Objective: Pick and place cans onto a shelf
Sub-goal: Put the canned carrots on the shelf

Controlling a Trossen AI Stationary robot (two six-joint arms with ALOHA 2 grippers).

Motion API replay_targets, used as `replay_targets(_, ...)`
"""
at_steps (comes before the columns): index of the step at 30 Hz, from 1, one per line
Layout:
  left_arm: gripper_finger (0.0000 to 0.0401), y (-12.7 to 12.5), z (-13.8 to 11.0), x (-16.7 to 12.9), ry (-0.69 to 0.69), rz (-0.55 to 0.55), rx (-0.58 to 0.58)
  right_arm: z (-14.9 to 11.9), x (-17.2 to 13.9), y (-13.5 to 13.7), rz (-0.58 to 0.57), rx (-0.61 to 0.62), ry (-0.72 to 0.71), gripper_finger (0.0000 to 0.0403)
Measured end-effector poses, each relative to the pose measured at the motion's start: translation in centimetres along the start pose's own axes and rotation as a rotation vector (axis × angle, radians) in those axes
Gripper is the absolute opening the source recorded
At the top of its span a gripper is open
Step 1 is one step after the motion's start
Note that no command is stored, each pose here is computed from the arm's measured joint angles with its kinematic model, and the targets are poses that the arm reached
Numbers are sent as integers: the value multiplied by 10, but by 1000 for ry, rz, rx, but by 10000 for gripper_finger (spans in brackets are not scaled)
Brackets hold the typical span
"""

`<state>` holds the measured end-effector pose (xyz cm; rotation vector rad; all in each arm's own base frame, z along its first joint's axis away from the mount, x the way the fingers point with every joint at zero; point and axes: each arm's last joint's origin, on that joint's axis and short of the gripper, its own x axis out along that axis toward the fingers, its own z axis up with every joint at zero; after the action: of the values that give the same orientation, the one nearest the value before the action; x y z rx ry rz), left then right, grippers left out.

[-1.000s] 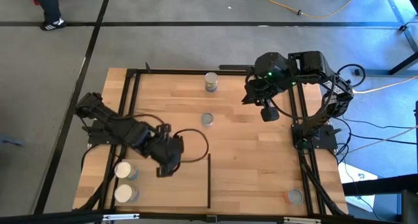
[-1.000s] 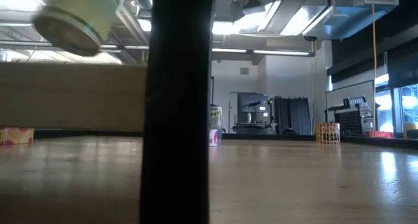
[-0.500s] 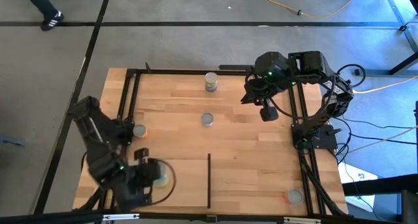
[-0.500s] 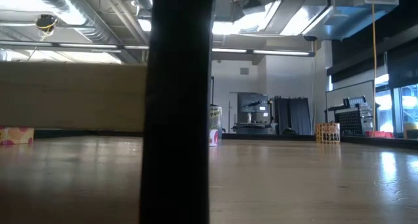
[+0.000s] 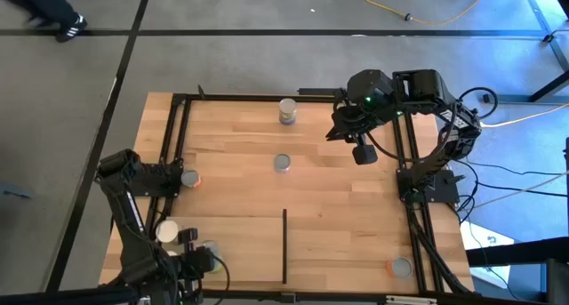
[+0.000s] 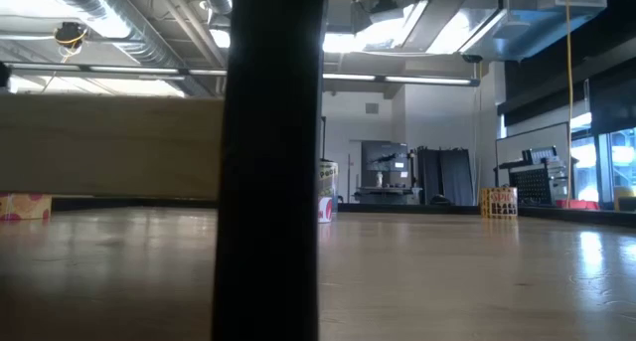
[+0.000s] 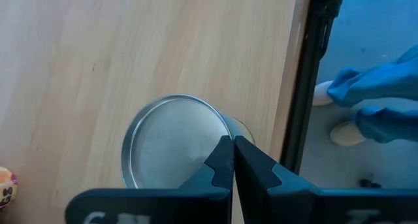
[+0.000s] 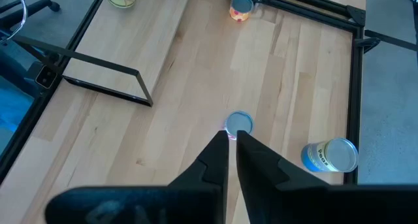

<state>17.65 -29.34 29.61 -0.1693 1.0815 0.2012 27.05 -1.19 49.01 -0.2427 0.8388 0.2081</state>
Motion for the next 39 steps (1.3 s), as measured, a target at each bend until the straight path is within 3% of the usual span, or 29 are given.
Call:
replay_targets(12,0,-8,-14,5,25,9,8,5,0,-2,-20,-7,-55,33)
replay_targets(39,6,-22,-20,21,68,-9,45,6,0,-2,-20,-7,-58,33)
